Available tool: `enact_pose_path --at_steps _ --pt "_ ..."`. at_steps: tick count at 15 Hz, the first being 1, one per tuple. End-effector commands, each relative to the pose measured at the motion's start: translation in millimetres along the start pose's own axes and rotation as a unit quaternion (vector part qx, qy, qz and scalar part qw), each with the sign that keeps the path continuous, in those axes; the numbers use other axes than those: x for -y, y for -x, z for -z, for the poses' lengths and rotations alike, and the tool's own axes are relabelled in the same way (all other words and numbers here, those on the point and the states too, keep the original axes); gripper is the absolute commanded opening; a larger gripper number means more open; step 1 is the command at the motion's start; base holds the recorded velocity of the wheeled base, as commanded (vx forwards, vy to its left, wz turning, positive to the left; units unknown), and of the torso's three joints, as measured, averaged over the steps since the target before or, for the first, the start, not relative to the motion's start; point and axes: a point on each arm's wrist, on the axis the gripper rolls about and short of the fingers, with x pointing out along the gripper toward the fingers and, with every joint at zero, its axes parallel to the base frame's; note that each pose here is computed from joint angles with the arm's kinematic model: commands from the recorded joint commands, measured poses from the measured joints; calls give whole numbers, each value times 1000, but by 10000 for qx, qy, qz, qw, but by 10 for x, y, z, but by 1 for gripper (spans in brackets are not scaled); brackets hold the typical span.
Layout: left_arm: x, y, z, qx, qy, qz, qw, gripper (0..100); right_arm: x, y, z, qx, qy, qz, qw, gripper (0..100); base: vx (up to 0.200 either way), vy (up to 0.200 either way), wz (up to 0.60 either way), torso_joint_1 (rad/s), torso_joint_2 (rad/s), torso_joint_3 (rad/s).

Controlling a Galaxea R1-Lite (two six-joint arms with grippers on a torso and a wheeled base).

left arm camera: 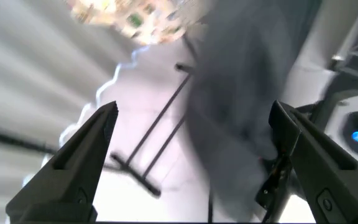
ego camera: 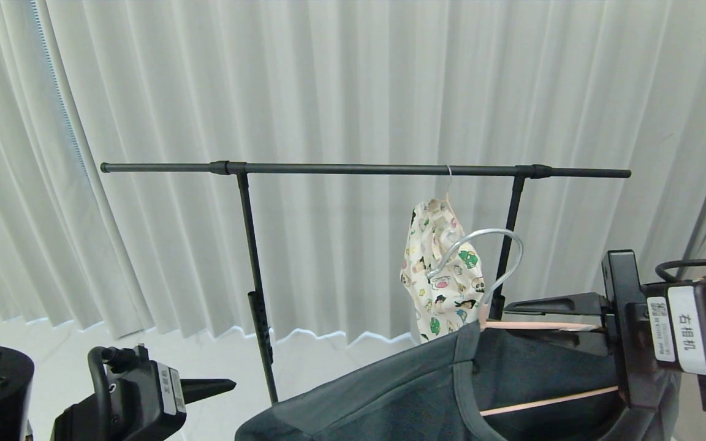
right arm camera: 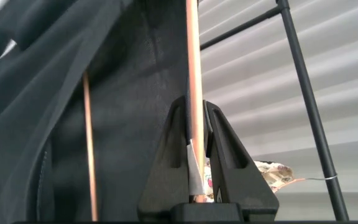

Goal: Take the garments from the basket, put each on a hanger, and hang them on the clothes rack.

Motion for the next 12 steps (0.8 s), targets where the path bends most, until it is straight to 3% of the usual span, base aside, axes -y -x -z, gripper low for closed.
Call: enact_pose_path --at_steps 1,5,9,10,12 --pt "-42 -52 79 -251 176 -72 9995 100 0 2 1 -1 15 2 10000 0 0 0 0 0 0 0" --pt "-96 -168 120 -553 342 -21 9979 100 33 -4 -20 113 100 100 9998 0 0 0 0 0 0 0" --pt "-144 -157 122 -447 527 -159 9975 100 27 -2 -18 119 100 95 9998 0 0 0 0 0 0 0" --pt "-156 -154 122 -445 576 -194 9972 0 27 -2 -18 119 100 95 9998 0 0 0 0 0 0 0" --pt "-198 -136 139 -464 660 -341 9962 0 33 4 -9 99 98 116 9998 0 0 0 0 0 0 0"
